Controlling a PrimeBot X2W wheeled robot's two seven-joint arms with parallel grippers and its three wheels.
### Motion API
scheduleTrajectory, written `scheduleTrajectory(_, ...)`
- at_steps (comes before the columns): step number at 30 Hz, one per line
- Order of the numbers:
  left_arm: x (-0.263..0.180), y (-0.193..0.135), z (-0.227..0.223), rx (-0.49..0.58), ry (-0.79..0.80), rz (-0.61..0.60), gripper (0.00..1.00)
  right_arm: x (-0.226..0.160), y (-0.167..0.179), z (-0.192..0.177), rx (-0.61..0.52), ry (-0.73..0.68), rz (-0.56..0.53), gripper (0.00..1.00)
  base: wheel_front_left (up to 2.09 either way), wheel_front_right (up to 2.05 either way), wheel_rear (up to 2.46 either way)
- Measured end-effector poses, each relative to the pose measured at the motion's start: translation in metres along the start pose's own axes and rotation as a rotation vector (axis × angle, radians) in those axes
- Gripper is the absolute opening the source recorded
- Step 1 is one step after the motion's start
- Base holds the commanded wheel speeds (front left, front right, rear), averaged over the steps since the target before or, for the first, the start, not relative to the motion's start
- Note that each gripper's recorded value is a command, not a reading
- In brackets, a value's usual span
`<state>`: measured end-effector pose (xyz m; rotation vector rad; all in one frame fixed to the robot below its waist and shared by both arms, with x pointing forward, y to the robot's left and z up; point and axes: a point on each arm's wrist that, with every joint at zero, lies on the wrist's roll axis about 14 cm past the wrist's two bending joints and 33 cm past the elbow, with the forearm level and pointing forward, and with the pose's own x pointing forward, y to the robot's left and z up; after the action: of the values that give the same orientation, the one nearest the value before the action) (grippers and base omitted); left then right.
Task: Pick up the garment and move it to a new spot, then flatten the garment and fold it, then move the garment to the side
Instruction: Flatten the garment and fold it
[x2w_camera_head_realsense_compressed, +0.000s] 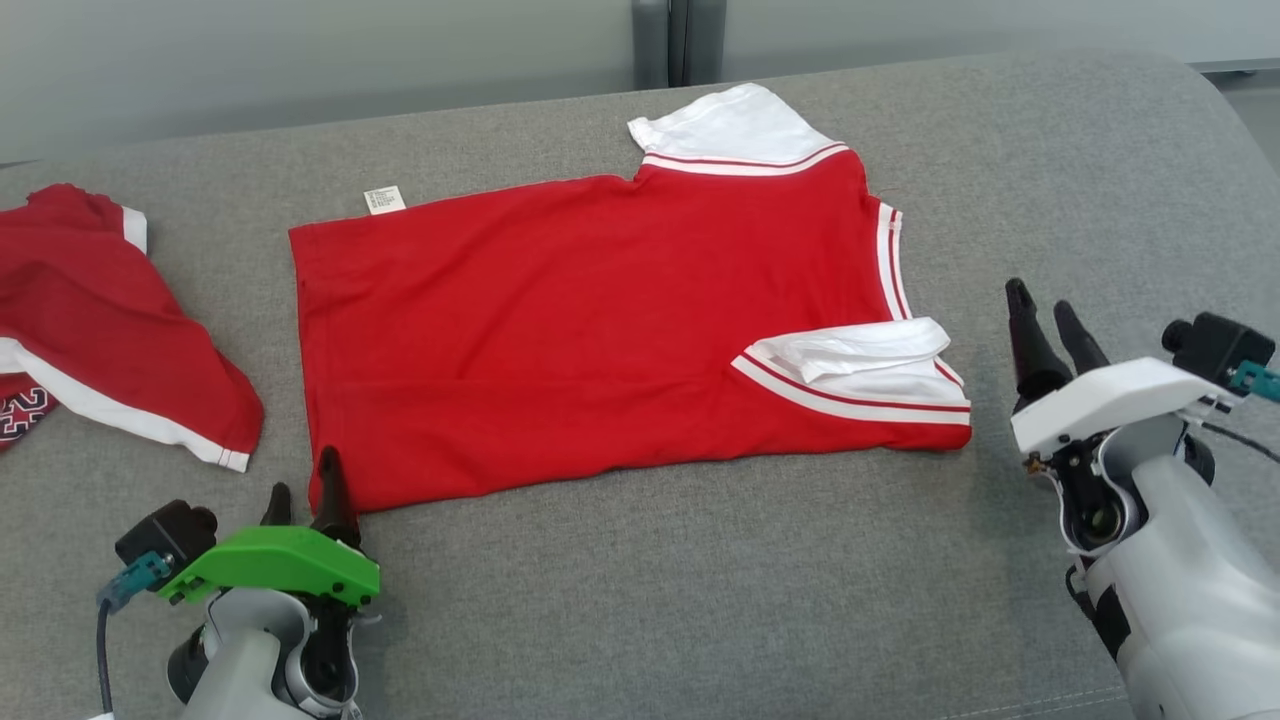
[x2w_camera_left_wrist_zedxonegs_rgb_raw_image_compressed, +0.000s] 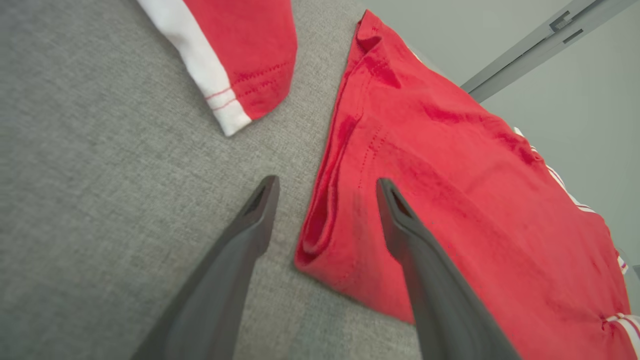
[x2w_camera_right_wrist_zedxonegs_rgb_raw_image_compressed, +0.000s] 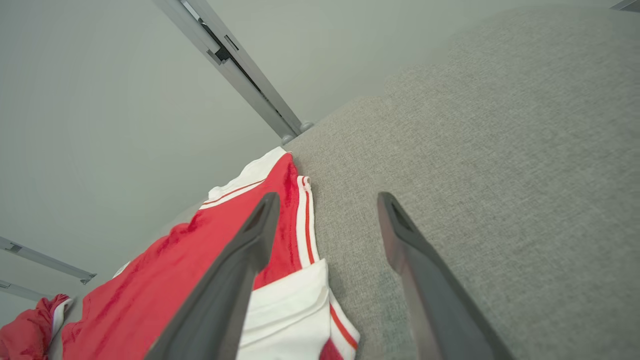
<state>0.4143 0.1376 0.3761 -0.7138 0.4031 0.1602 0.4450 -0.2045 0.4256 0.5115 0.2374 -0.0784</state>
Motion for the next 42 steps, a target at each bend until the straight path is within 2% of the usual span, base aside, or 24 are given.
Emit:
scheduleTrajectory(11, -0.012, 0.004, -0.014, -0.023, 0.046, -0.003, 1.00, -0.030, 0.005, -0.050, 0.024, 0.100, 0.002, 1.00, 0.00, 0.00, 0.00)
scheduleTrajectory(20, -0.011, -0.003, -0.019, -0.049, 0.072, -0.021, 0.99, -0.044, -0.003, -0.077, 0.026, 0.169, -0.027, 1.00, 0.00, 0.00, 0.00)
scheduleTrajectory(26, -0.010, -0.007, -0.021, -0.060, 0.081, -0.031, 0.73, -0.046, 0.001, -0.086, 0.037, 0.193, -0.017, 1.00, 0.00, 0.00, 0.00)
scheduleTrajectory(29, -0.008, -0.008, -0.022, -0.060, 0.088, -0.035, 0.49, -0.045, 0.004, -0.089, 0.051, 0.201, -0.017, 1.00, 0.00, 0.00, 0.00)
scheduleTrajectory(32, -0.006, -0.010, -0.022, -0.059, 0.092, -0.038, 0.34, -0.042, 0.003, -0.089, 0.081, 0.202, -0.029, 0.99, 0.00, 0.00, 0.00)
scheduleTrajectory(33, -0.005, -0.012, -0.023, -0.059, 0.093, -0.041, 0.30, -0.041, 0.003, -0.089, 0.094, 0.208, -0.035, 0.80, 0.00, 0.00, 0.00)
scheduleTrajectory(34, -0.005, -0.013, -0.023, -0.059, 0.095, -0.043, 0.28, -0.039, 0.002, -0.089, 0.100, 0.206, -0.037, 0.73, 0.00, 0.00, 0.00)
scheduleTrajectory(35, -0.004, -0.015, -0.024, -0.059, 0.097, -0.044, 0.22, -0.037, 0.003, -0.087, 0.107, 0.204, -0.039, 0.57, 0.00, 0.00, 0.00)
scheduleTrajectory(37, -0.002, -0.015, -0.024, -0.061, 0.096, -0.042, 0.06, -0.033, 0.004, -0.086, 0.120, 0.205, -0.041, 0.41, 0.00, 0.00, 0.00)
scheduleTrajectory(38, -0.001, -0.015, -0.023, -0.064, 0.095, -0.040, 0.00, -0.030, 0.005, -0.085, 0.121, 0.206, -0.038, 0.16, 0.00, 0.00, 0.00)
scheduleTrajectory(39, 0.000, -0.015, -0.023, -0.066, 0.094, -0.039, 0.00, -0.029, 0.007, -0.085, 0.118, 0.214, -0.032, 0.00, 0.00, 0.00, 0.00)
scheduleTrajectory(42, 0.001, -0.016, -0.022, -0.067, 0.092, -0.042, 0.00, -0.026, 0.014, -0.088, 0.105, 0.231, -0.010, 0.00, 0.00, 0.00, 0.00)
